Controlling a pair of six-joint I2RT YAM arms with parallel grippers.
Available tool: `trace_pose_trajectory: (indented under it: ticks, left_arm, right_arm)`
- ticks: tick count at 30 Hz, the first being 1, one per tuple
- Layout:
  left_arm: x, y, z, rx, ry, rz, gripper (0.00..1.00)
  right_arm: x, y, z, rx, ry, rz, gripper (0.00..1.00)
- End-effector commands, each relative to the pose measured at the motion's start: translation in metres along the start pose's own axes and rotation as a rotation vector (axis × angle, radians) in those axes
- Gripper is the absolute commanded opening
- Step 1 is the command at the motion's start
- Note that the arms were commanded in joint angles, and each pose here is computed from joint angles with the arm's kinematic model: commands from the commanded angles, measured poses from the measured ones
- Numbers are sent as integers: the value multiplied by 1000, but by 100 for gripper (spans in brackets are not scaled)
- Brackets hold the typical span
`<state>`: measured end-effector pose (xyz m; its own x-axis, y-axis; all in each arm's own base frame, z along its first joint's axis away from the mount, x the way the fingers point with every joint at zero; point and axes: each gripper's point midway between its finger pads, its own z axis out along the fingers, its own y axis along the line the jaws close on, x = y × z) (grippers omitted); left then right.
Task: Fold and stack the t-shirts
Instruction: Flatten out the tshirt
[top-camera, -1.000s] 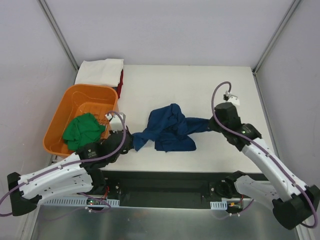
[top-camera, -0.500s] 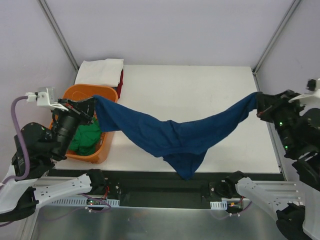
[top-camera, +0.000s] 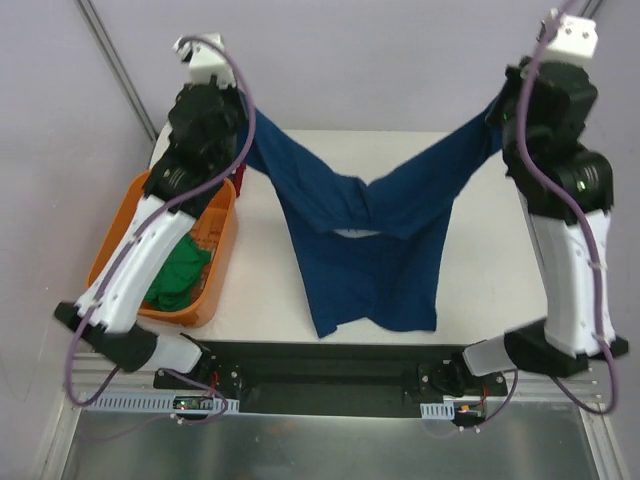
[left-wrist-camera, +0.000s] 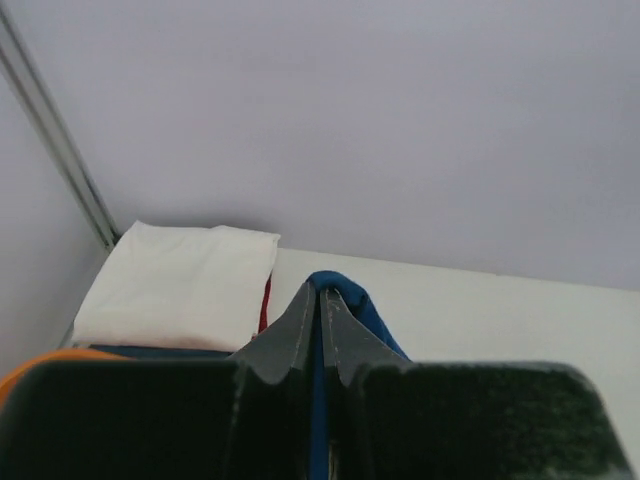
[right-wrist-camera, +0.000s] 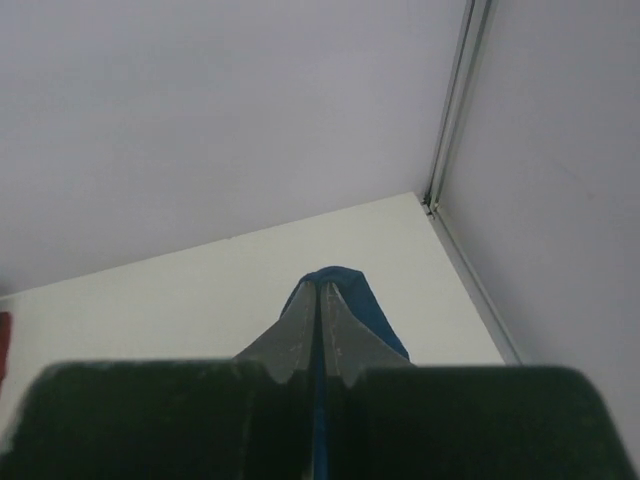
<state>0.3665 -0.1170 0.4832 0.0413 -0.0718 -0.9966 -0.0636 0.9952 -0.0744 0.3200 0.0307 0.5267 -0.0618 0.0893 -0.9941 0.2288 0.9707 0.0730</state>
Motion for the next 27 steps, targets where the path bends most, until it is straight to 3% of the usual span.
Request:
trace_pose_trajectory:
  ticks: [1,4,6,9,13,16,17,18,20,21,23,24,25,27]
  left_arm:
    - [-115,-30,17,182,-217,-111,0]
    - [-165,-41,4,277,-328,-122,0]
    - [-175,-42,-5,310,-346,-138,0]
    - [-146,-37,-6,296,-277,-112,0]
    - [-69,-4,-2,134,-114,-117,0]
    - [21,13,-8,56,54,-92,0]
    - [49,17,-10,38,108,-86,0]
    - [97,20,-14,19,199,-90,0]
    - [146,17,-20,33,317,-73,0]
    - [183,15,-22,30,404,-59,0]
    - [215,13,-26,38,499,-31,25]
    - [233,11,-24,28,550,-20,40]
    - [238,8,-24,33,573,-21,66]
    - [248,-8,-23,89,630,-45,91]
  right_arm:
    - [-97,-10,21,45,-275,60,1]
    - [-136,-20,0,45,-456,126,1]
    - [-150,-34,-30,26,-531,164,1]
    - [-126,-48,-42,51,-468,109,1]
    - [-52,-75,-34,183,-261,-55,2]
    - [62,-105,-36,314,75,-162,6]
    - [127,-120,-38,399,242,-172,6]
    - [156,-131,-48,434,306,-162,6]
    - [236,-145,-58,470,524,-162,8]
    - [256,-146,-63,473,577,-129,15]
    - [292,-148,-70,463,708,-122,25]
    - [306,-151,-70,476,769,-144,35]
    - [310,-154,-71,498,795,-160,44]
    - [310,-156,-69,520,843,-197,74]
